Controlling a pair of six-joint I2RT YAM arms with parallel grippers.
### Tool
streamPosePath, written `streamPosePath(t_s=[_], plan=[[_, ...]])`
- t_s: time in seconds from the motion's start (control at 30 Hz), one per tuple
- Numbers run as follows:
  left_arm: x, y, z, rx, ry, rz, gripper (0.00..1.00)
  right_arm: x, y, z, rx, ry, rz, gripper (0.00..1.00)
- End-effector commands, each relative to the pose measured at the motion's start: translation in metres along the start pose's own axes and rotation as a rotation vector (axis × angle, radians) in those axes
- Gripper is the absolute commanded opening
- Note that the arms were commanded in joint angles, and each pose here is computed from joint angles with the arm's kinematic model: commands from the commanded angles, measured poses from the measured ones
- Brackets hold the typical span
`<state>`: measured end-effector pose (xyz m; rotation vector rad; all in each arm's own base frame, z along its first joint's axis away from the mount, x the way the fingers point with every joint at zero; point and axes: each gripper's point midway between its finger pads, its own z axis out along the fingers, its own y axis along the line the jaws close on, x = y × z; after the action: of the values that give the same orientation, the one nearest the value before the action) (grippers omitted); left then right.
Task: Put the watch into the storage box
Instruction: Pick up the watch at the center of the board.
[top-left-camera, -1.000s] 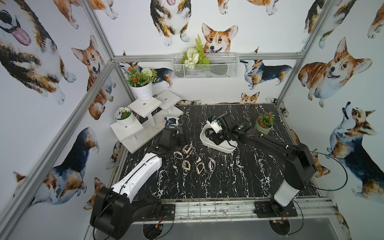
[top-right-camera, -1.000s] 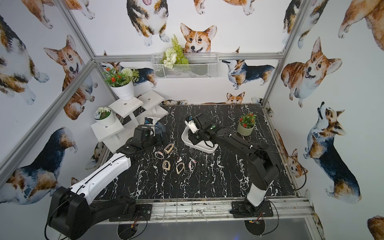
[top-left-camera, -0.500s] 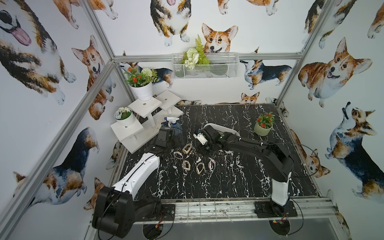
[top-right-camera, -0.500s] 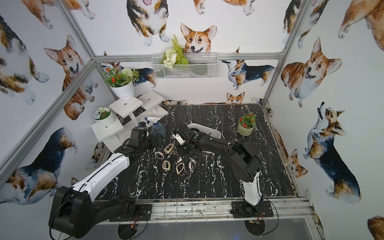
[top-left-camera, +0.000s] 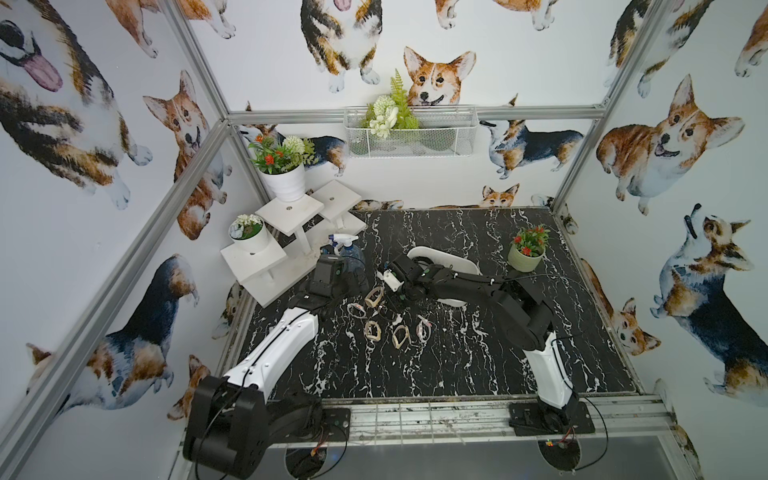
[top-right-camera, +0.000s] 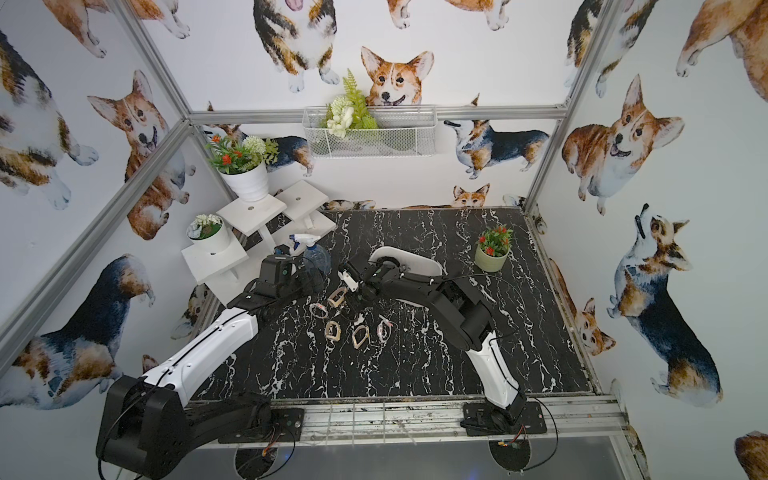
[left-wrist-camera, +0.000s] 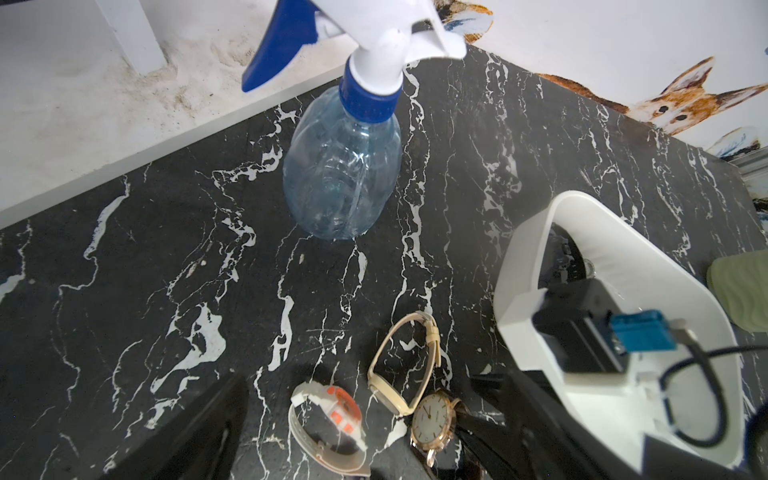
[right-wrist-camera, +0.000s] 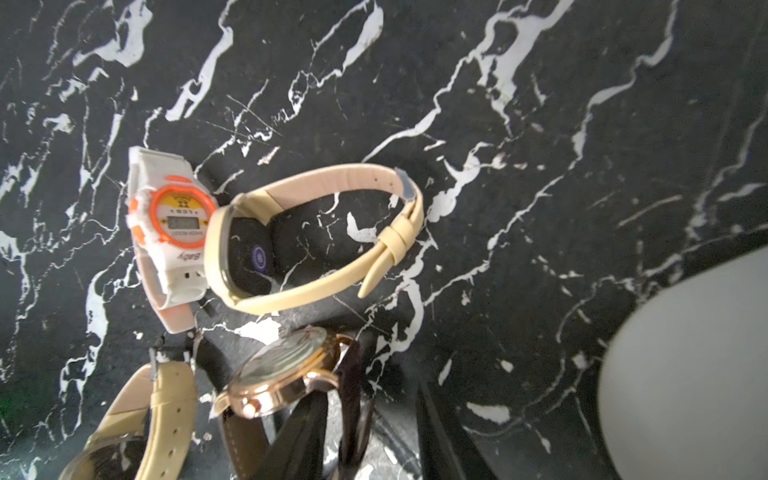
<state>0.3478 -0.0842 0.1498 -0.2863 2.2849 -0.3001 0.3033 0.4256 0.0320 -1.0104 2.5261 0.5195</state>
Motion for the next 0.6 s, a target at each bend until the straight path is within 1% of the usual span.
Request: streamPosePath(t_s=[0.0, 0.07, 0.2, 0.27, 0.33, 0.43, 0.57], plan=[[-0.005, -0.002, 0.0, 0.012, -0.024, 0.001, 1.0, 0.002, 0.002, 0.003, 0.001, 0.012, -0.008, 0.37], [-0.004, -0.002, 0.0, 0.015, -0.023, 0.001, 1.0, 0.004, 0.002, 0.004, 0.001, 0.016, -0.009, 0.3], [-0.004, -0.002, -0.001, 0.017, -0.023, 0.0, 1.0, 0.004, 0.004, 0.004, -0.003, 0.016, -0.012, 0.1], [-0.004, -0.002, -0.001, 0.016, -0.024, -0.001, 1.0, 0.003, 0.005, 0.002, -0.007, 0.01, -0.012, 0.04], [-0.004, -0.002, -0.002, 0.019, -0.027, -0.001, 1.0, 0.001, 0.006, -0.001, -0.011, 0.007, -0.014, 0.0], [-0.006, -0.003, -0.003, 0.023, -0.031, -0.002, 1.0, -0.003, 0.009, -0.009, -0.024, -0.011, -0.015, 0.0], [-0.006, -0.007, -0.004, 0.042, -0.032, 0.005, 1.0, -0.017, 0.02, -0.03, -0.067, -0.073, -0.023, 0.0]])
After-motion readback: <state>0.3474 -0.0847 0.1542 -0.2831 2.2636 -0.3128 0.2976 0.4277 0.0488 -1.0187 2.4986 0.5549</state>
